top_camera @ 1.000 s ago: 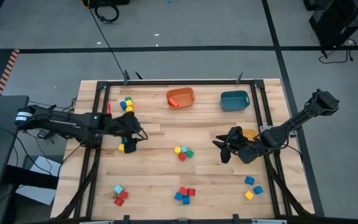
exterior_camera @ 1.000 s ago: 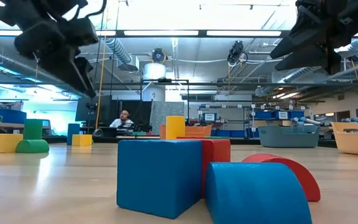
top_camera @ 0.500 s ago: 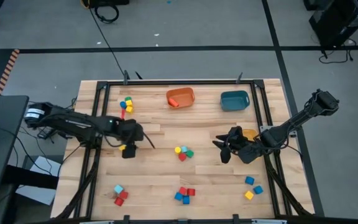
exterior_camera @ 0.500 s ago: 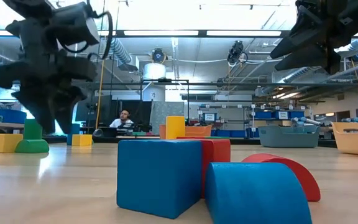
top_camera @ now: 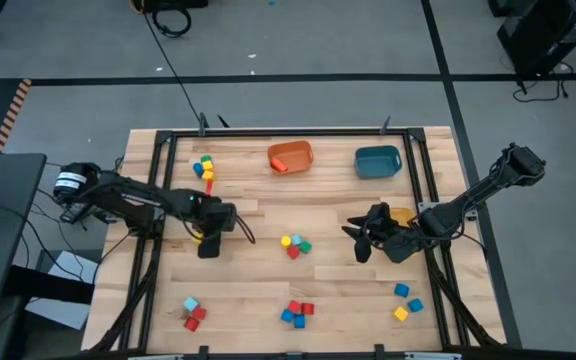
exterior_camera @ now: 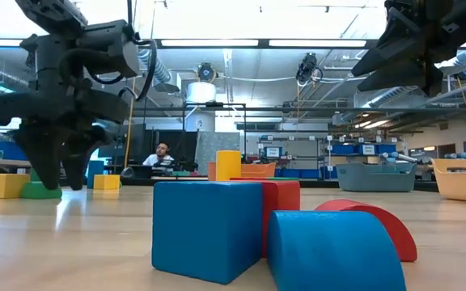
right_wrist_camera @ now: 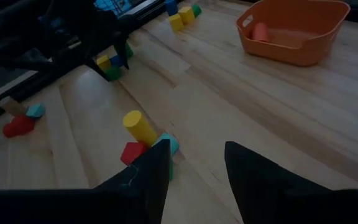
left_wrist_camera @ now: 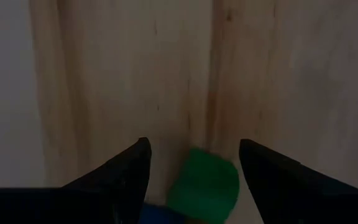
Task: Sort blocks by size
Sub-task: Put the green half circle block into the blue bin
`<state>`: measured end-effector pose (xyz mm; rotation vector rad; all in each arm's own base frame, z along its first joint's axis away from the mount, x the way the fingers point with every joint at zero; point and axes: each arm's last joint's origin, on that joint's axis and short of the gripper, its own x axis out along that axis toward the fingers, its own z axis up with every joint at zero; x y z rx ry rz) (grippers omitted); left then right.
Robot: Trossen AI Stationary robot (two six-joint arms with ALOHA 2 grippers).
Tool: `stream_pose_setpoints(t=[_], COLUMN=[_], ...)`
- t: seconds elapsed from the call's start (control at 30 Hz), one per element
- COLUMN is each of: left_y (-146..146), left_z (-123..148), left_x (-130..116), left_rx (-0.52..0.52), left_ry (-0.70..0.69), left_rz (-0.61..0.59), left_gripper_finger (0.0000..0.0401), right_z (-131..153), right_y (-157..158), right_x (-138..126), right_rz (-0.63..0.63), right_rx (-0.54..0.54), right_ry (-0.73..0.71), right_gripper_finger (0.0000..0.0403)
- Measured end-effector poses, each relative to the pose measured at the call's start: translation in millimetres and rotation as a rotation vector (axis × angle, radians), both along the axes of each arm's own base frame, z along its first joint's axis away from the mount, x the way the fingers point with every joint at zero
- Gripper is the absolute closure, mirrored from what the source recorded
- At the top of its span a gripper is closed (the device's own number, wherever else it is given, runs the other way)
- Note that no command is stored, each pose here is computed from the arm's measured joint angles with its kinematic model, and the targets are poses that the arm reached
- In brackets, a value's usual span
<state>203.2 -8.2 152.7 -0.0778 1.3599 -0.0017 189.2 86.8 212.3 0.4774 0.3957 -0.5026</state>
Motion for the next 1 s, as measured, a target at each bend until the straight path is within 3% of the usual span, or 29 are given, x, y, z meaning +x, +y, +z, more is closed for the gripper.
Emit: stream_pose_setpoints(t=[0.33, 0.6, 1.0], left_y=[-1, -1, -1], left_z=[10, -5, -13], left_x=[2, -5, 2], left_rx=[0.0, 0.002, 0.011], left_ry=[0.034, 0.232, 0.272], left_rz=[-0.002, 0.097, 0.09], left_gripper_finger=[0.0149, 0.0149, 0.0149], right_z=[0, 0, 1], right_y=[0, 0, 0], right_x=[0, 0, 1], right_rz=[0.001, 0.001, 0.001], right_rx=[-0.001, -0.003, 0.004], right_ry=[0.001, 0.002, -0.009], right_gripper_finger=[0.0235, 0.0237, 0.0237])
